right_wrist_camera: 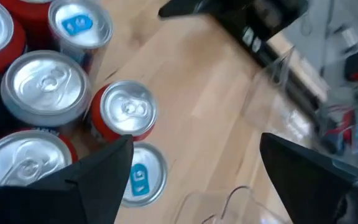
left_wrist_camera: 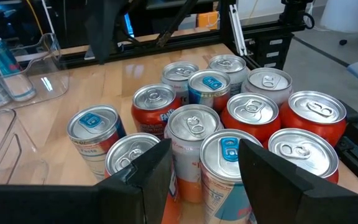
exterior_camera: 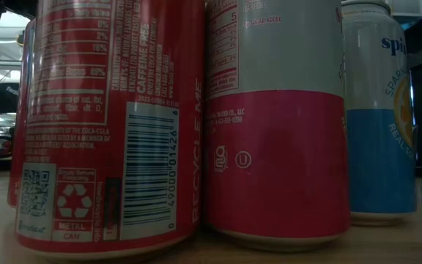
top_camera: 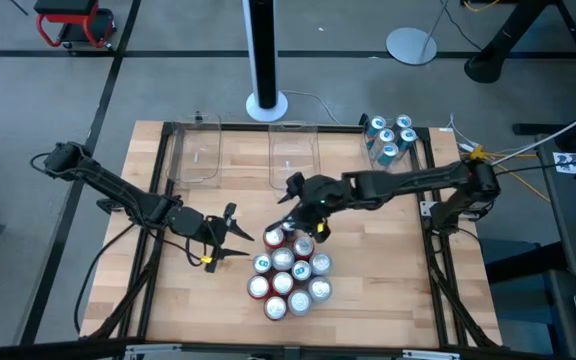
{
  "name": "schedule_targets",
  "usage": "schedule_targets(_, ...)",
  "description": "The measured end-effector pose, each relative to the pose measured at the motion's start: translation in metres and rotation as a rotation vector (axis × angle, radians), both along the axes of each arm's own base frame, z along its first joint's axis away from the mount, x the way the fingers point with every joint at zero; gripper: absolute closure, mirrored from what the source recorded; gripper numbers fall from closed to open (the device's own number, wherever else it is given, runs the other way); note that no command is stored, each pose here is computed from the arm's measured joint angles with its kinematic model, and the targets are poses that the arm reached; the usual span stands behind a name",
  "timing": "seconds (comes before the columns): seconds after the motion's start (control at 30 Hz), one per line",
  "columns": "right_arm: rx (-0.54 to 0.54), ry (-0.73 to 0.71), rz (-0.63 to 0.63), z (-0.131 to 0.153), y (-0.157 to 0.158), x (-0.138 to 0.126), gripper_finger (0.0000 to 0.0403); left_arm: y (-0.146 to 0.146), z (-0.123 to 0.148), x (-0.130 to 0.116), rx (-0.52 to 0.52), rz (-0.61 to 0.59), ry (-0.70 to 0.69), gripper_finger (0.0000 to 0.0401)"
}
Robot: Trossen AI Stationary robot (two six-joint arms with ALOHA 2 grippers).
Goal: Sort soda cans
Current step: Put the blue soda can into the top right transparent bin
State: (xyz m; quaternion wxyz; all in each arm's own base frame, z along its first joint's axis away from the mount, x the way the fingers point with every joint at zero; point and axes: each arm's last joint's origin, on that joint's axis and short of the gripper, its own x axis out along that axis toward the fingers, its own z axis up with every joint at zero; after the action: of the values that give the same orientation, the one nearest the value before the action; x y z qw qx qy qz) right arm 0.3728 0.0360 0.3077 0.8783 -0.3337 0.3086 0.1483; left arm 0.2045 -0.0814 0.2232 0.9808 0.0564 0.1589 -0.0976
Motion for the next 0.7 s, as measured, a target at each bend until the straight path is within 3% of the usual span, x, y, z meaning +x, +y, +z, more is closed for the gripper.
schedule_targets(0.27, 0.042, 0.128, -0.048, -0.018, 0.001, 0.010, 0.0054, 0.000, 0.000, 0.000, 0.000, 0.000, 0.000, 0.0226)
schedule_targets(0.7, 0.076, 0.209, -0.026, -0.042, 0.003, 0.020, 0.0054, 0.000, 0.000, 0.000, -0.004, 0.002, 0.001, 0.0226)
